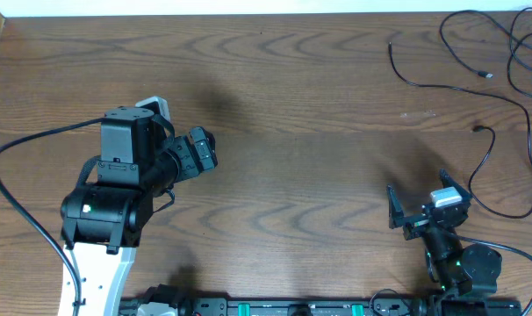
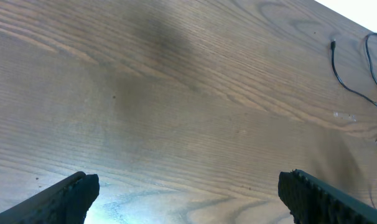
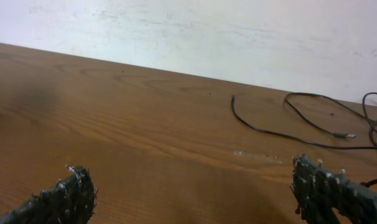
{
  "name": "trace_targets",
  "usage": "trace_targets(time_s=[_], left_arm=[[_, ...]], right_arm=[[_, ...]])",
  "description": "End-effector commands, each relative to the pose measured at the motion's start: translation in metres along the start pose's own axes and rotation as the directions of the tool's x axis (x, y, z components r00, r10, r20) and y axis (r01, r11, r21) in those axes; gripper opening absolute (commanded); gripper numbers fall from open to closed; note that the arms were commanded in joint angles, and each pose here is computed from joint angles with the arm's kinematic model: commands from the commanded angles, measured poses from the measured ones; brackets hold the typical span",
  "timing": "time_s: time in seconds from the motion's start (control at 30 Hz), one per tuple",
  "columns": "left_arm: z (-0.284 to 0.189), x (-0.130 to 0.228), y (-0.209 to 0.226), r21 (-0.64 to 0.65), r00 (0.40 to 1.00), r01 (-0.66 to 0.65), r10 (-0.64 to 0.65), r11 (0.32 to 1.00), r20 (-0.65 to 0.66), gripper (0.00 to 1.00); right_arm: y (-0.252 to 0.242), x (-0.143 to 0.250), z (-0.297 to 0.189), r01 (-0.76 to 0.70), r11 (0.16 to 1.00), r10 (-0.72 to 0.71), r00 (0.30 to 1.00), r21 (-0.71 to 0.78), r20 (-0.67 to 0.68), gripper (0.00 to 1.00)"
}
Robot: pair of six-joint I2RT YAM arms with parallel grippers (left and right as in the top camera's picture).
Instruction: Untangle cables
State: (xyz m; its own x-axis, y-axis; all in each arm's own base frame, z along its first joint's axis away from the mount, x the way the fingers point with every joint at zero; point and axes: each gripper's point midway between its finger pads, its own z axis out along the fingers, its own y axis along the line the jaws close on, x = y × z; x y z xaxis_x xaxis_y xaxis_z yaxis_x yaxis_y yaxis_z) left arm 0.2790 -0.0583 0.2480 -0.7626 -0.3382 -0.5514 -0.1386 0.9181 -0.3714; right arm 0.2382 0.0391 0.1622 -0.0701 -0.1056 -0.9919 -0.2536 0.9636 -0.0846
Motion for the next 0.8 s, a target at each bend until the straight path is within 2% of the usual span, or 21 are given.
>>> trace_targets(time_s=[0.0, 0.77], left_arm=[[-0.001, -0.0026, 0.0022, -0.013, 1.0, -0.011, 0.012, 1.0, 0.009, 0.98], [-0.001, -0.0053, 0.0009, -0.007, 1.0, -0.012, 0.013, 1.0, 0.02, 0.98]], right_arm=[[-0.0033, 0.0023, 0.0001, 0.007, 1.0, -0.007, 1.0, 0.017, -0.002, 0.99], [-0.0033, 0.0023, 0.0001, 0.007, 1.0, -0.007, 1.0, 0.017, -0.002, 0.99]])
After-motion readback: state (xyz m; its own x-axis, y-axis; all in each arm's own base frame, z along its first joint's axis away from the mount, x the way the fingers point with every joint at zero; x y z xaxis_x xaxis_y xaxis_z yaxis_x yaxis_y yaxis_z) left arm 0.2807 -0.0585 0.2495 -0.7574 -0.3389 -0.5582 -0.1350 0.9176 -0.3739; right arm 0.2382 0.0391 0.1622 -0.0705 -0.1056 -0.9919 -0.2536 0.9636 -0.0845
